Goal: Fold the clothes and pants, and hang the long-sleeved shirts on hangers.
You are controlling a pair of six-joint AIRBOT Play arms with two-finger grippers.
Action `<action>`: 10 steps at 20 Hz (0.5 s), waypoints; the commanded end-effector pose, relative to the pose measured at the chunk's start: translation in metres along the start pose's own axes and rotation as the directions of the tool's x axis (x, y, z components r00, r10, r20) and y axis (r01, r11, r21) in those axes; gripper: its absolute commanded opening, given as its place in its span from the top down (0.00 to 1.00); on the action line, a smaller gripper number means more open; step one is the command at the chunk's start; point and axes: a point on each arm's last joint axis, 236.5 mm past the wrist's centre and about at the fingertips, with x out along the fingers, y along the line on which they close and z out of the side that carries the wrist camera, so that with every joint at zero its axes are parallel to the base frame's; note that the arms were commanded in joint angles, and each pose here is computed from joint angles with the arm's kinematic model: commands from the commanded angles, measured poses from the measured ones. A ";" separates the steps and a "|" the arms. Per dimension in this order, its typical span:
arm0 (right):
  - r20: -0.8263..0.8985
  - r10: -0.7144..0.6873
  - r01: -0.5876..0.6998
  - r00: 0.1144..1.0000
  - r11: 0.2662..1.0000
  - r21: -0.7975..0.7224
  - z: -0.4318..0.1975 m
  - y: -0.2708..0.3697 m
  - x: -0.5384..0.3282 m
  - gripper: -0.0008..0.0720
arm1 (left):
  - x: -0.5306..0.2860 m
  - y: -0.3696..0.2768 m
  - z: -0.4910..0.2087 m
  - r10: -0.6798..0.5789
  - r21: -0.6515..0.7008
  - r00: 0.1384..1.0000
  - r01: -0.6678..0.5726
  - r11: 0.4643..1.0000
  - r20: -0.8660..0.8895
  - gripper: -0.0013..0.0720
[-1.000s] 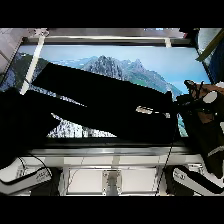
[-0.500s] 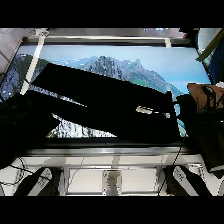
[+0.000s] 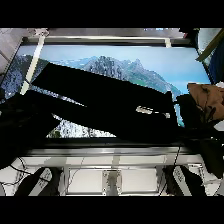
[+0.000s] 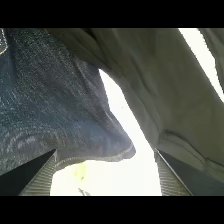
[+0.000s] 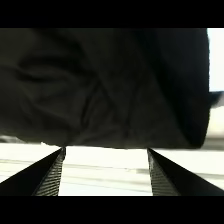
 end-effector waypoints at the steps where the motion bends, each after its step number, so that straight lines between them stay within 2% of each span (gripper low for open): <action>1: -0.033 -0.076 0.078 0.997 0.996 0.048 -0.016 -0.023 0.007 0.22 | 0.034 0.000 -0.009 -0.038 -0.095 0.997 0.032 0.995 -0.067 0.02; 5: 0.015 -0.116 0.111 0.993 0.974 0.197 -0.016 -0.055 -0.003 0.22 | 0.074 -0.016 -0.023 -0.153 -0.185 0.974 0.122 0.975 -0.166 0.02; 8: 0.037 -0.109 0.098 0.993 0.968 0.231 -0.010 -0.062 0.001 0.22 | 0.082 -0.021 -0.008 -0.178 -0.208 0.978 0.154 0.966 -0.105 0.02; 10: 0.033 -0.044 0.034 0.998 0.968 0.249 -0.007 -0.054 0.011 0.22 | 0.083 -0.019 -0.005 -0.173 -0.207 0.981 0.151 0.967 -0.092 0.02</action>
